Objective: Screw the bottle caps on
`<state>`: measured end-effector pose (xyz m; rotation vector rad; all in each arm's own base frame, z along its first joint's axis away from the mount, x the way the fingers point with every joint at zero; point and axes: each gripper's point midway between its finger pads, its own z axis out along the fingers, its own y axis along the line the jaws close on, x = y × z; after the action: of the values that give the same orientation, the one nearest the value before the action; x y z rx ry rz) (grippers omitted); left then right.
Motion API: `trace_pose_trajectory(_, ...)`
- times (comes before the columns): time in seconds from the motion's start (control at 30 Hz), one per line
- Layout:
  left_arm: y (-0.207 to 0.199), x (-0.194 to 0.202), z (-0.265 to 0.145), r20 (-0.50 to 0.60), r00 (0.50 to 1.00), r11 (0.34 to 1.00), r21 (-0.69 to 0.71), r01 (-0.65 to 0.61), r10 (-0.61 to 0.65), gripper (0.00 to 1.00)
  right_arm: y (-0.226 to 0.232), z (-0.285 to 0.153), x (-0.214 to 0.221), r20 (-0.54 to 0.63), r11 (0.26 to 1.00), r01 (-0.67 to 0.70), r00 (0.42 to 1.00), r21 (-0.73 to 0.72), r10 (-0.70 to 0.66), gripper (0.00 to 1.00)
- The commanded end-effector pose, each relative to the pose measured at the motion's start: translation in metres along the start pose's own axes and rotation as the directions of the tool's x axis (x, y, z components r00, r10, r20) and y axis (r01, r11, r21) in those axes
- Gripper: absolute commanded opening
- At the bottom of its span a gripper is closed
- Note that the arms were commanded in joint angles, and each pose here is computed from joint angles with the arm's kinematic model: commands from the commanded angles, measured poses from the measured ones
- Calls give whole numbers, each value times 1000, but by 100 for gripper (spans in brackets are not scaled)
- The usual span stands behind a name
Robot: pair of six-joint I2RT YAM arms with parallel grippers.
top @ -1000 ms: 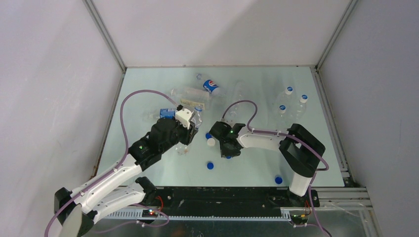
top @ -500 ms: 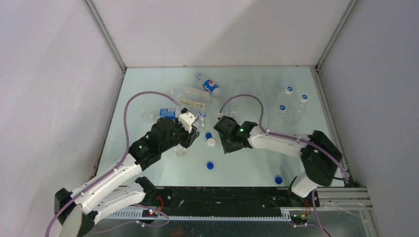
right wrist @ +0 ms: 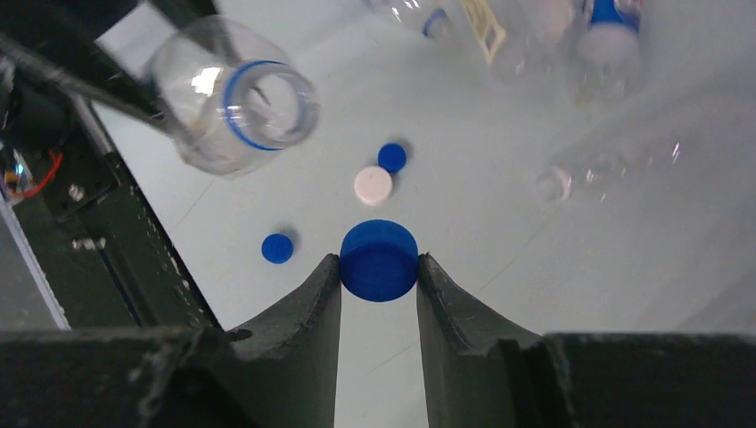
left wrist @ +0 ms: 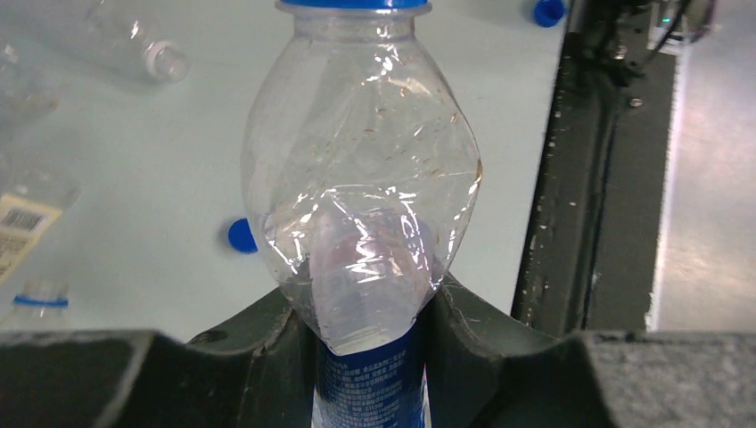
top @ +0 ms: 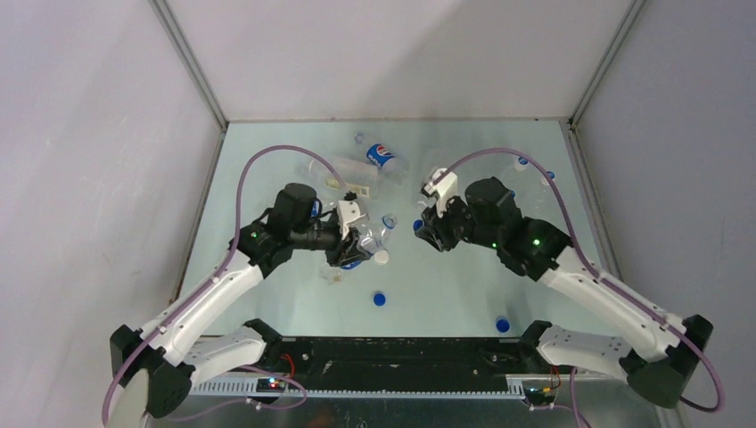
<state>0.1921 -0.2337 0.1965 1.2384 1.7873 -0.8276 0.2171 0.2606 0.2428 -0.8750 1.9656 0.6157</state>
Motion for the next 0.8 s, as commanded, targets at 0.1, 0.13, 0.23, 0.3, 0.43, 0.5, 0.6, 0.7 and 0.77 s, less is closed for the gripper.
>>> trace_pose_trajectory(0.1, -32, -25, -14, 24, 995, 973, 209, -96, 93, 18, 33, -38, -42, 311, 754, 634, 762, -173, -569, 0)
trace_pose_trajectory(0.13, -35, -26, -15, 20, 995, 971, 216, -98, 96, 19, 30, -41, -46, 342, 693, 706, 694, -148, -634, 0)
trace_pose_trajectory(0.23, -39, -27, -16, 10, 994, 969, 223, -111, 111, 19, 37, -46, -53, 437, 563, 815, 560, -138, -704, 0)
trace_pose_trajectory(0.3, -43, -28, -18, 8, 992, 966, 226, -125, 127, 19, 39, -47, -56, 480, 503, 855, 496, -126, -723, 0)
trace_pose_trajectory(0.43, -49, -31, -21, 7, 990, 963, 230, -142, 144, 19, 51, -50, -60, 576, 388, 914, 382, -119, -723, 0)
trace_pose_trajectory(0.5, -50, -33, -23, 5, 988, 962, 229, -150, 153, 19, 58, -52, -59, 608, 343, 930, 351, -134, -712, 0)
trace_pose_trajectory(0.6, -52, -36, -24, 8, 986, 959, 231, -163, 166, 19, 65, -49, -53, 633, 302, 934, 353, -192, -689, 0)
trace_pose_trajectory(0.7, -53, -36, -24, 0, 985, 958, 235, -167, 172, 19, 71, -48, -59, 665, 277, 941, 336, -197, -667, 0)
trace_pose_trajectory(0.77, -55, -39, -25, 3, 984, 955, 238, -175, 179, 19, 74, -49, -62, 683, 268, 943, 327, -194, -653, 0)
